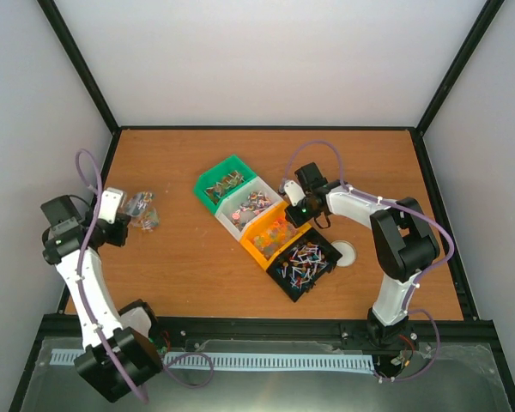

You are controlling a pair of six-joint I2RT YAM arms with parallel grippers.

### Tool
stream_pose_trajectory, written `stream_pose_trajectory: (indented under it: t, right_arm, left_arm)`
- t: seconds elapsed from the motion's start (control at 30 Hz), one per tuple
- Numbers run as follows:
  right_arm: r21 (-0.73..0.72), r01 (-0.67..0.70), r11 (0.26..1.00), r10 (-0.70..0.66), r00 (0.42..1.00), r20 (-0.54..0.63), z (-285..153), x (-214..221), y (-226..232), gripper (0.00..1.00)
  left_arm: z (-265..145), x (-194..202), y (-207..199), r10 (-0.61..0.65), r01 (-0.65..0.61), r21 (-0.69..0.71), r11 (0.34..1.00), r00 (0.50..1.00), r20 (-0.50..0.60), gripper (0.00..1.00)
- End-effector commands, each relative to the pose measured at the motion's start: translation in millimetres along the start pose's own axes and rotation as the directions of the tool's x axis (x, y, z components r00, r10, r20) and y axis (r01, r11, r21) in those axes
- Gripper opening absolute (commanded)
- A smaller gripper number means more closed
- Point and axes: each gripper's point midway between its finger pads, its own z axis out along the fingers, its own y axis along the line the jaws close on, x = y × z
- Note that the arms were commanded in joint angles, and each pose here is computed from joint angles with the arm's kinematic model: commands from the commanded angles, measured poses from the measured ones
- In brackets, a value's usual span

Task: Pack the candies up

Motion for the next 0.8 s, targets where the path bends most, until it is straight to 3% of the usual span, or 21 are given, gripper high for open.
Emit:
stream_pose_trajectory:
  t: [0.0,0.23,0.77]
  right_arm:
    - [0.025,-0.013,1.000,0.012,1.000,0.029,-10,-5,-8,0.03]
    - [0.008,-0.038,0.999,0.038,0.998,0.044,-9,-8,-6,0.03]
    - [0.007,-0.074,0.997,0.073,0.995,0.067,-7,-7,-9,0.03]
  left_arm:
    - [-11,10,-4,0.087,-0.085,0.039,0.996,0.995,-0.043,0.01]
    - [-8,34,27,0.018,-0.020,-0.010,1.000,0.990,-0.137,0.01]
    - [-1,49,47,0.086,-0.066,0.076,0.995,0.950,-0.299,0.01]
